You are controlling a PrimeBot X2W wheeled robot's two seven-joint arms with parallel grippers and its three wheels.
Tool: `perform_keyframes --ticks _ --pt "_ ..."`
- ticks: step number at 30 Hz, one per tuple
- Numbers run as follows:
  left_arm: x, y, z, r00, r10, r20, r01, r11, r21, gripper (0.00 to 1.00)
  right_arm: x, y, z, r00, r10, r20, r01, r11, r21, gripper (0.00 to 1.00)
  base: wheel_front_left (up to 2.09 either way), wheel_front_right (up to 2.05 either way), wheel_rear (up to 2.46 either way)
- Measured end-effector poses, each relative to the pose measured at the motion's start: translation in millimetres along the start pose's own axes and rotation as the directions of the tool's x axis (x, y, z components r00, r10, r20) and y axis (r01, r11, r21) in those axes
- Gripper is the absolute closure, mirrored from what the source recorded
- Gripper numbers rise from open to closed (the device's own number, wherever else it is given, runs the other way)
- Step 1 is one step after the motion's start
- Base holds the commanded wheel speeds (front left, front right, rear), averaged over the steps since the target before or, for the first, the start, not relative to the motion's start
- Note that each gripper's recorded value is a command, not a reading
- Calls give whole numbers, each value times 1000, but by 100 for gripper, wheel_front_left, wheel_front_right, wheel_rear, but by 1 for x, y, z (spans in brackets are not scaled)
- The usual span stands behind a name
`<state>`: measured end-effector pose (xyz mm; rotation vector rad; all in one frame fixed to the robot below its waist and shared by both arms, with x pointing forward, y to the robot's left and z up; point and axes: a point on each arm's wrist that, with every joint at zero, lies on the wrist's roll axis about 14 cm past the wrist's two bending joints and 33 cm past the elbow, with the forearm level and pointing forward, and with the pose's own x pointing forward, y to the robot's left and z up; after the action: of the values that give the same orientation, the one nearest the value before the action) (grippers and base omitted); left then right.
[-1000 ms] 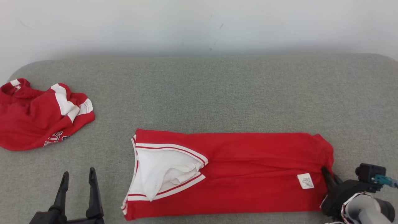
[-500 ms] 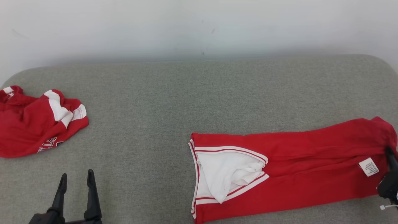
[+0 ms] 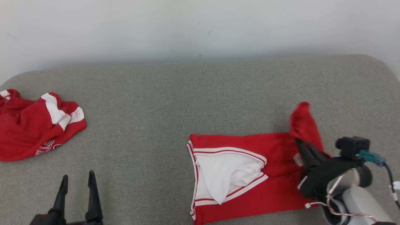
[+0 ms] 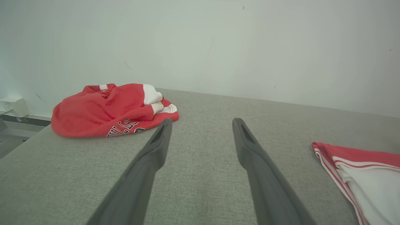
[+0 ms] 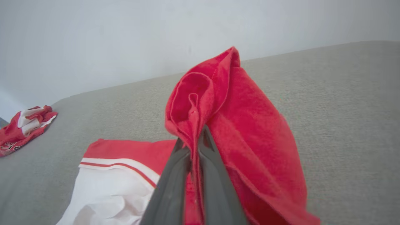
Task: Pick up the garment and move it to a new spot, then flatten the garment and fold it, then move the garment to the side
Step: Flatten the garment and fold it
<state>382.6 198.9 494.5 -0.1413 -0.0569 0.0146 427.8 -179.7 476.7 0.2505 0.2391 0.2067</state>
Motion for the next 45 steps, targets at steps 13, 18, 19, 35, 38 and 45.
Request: perform_keyframes --ticks 13,18,19,35,38,45 --pt "-3 11 0 999 32 -3 -32 999 -1 0 13 134 -17 955 294 -31 -290 953 91 100 0 0 0" --pt "-4 15 0 999 45 -2 -45 999 -5 0 16 156 -30 939 338 -68 -330 938 108 100 0 0 0" --pt "-5 16 0 999 48 -3 -48 999 -7 0 17 158 -34 936 342 -77 -333 936 110 100 0 0 0" --pt "-6 20 -3 998 68 -14 -69 997 -21 0 29 159 -8 941 334 48 -337 939 67 0 0 0 0" --pt "-5 16 -1 998 57 -9 -57 998 -17 0 27 138 15 946 294 133 -300 954 21 0 0 0 0" --pt "-3 9 0 999 33 -4 -33 999 -8 0 8 92 56 934 191 302 -195 981 -18 0 0 0 0"
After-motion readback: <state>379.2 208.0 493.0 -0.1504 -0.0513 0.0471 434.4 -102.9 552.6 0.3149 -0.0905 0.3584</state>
